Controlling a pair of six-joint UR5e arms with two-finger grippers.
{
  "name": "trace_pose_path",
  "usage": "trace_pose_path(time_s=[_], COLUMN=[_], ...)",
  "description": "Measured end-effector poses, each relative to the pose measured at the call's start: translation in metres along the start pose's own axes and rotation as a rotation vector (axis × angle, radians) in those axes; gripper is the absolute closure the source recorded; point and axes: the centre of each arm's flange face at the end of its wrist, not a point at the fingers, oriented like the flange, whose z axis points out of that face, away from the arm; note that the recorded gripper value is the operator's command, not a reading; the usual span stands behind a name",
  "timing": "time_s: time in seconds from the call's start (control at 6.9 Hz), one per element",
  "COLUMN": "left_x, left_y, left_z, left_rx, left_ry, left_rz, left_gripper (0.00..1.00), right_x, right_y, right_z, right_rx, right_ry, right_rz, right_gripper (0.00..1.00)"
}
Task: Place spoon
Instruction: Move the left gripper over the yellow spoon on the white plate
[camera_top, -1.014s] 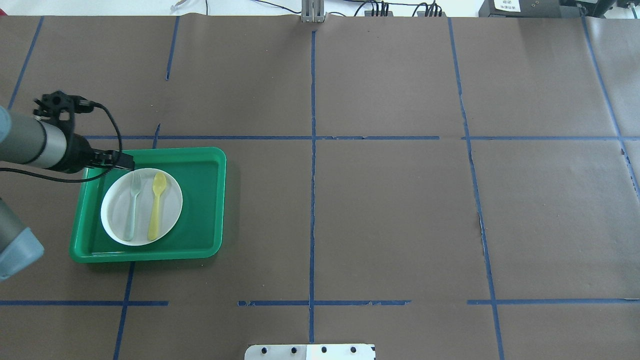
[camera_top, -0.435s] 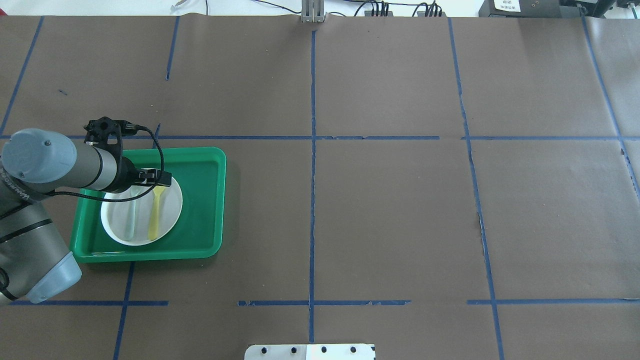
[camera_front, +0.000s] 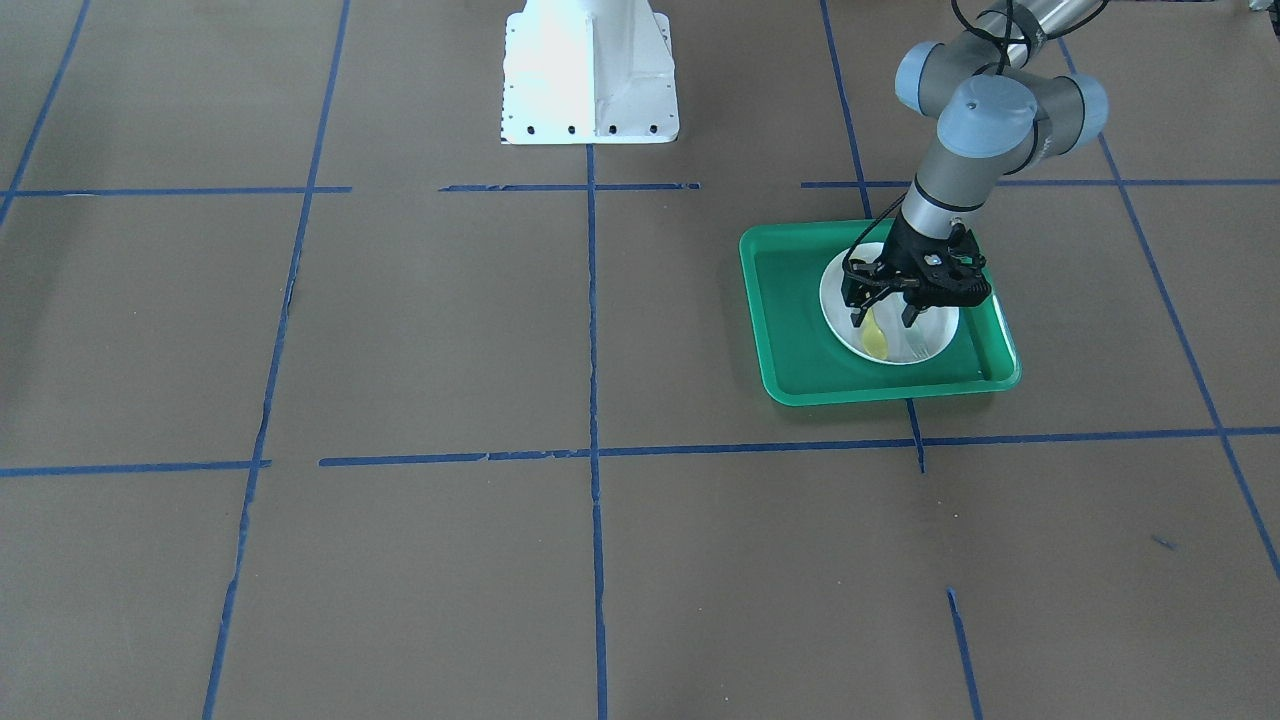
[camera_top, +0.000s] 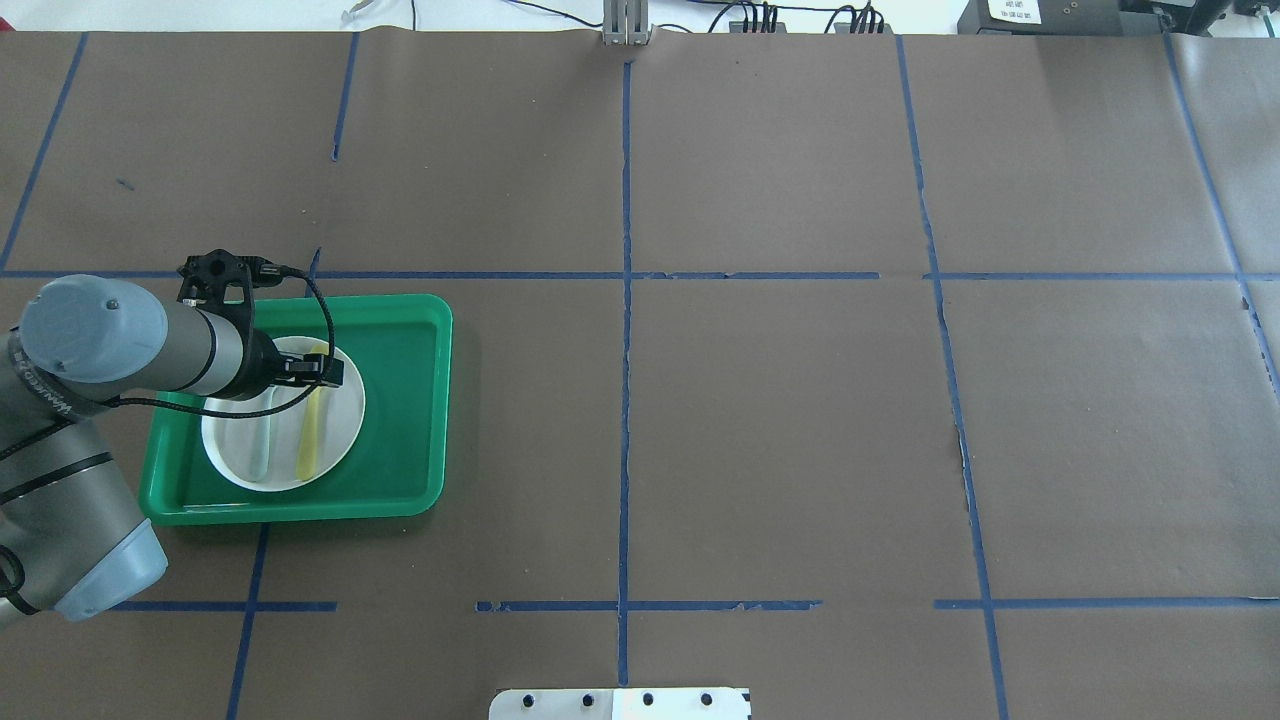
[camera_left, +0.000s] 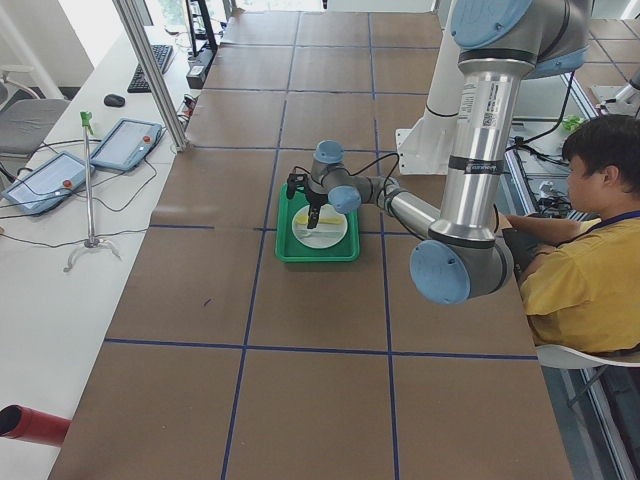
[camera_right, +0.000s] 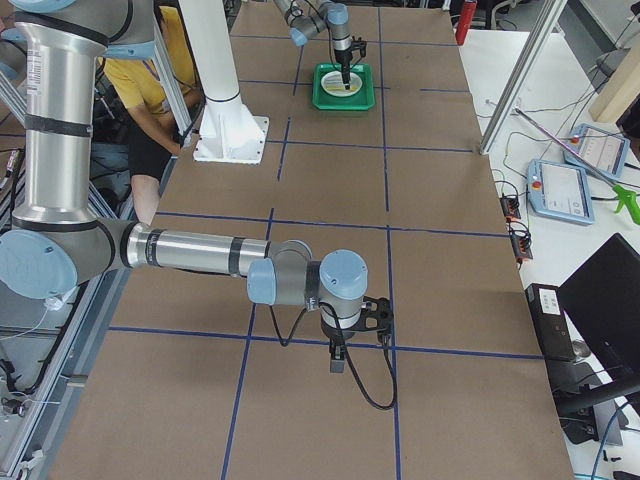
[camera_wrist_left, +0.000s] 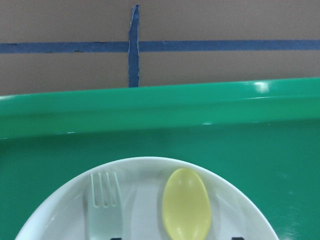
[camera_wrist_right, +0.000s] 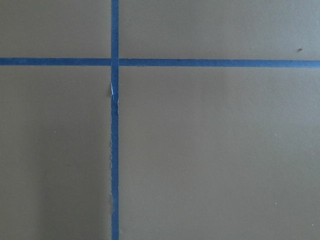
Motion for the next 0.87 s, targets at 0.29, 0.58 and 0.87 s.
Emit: trace_pose_path(time_s=[0.29,0.58,0.87], left_x=[0.003,0.006,0.007], left_y=[0.003,0.008,0.013], left_z=[-0.001,0.001,0.005], left_rx=[-0.009,-0.026,-0.045], left_ry=[-0.002,0.004,0.005], left_rz=[-0.001,-0.003,-0.002], left_gripper=[0.48,0.48,0.48], right_x=[0.0,0.0,0.0], right_y=[0.0,0.0,0.0], right_z=[0.0,0.0,0.0], right_rx=[0.001,0.001,0.0], right_ry=[0.0,0.0,0.0], right_rz=[-0.001,-0.001,0.0], right_gripper=[0.0,0.0,0.0])
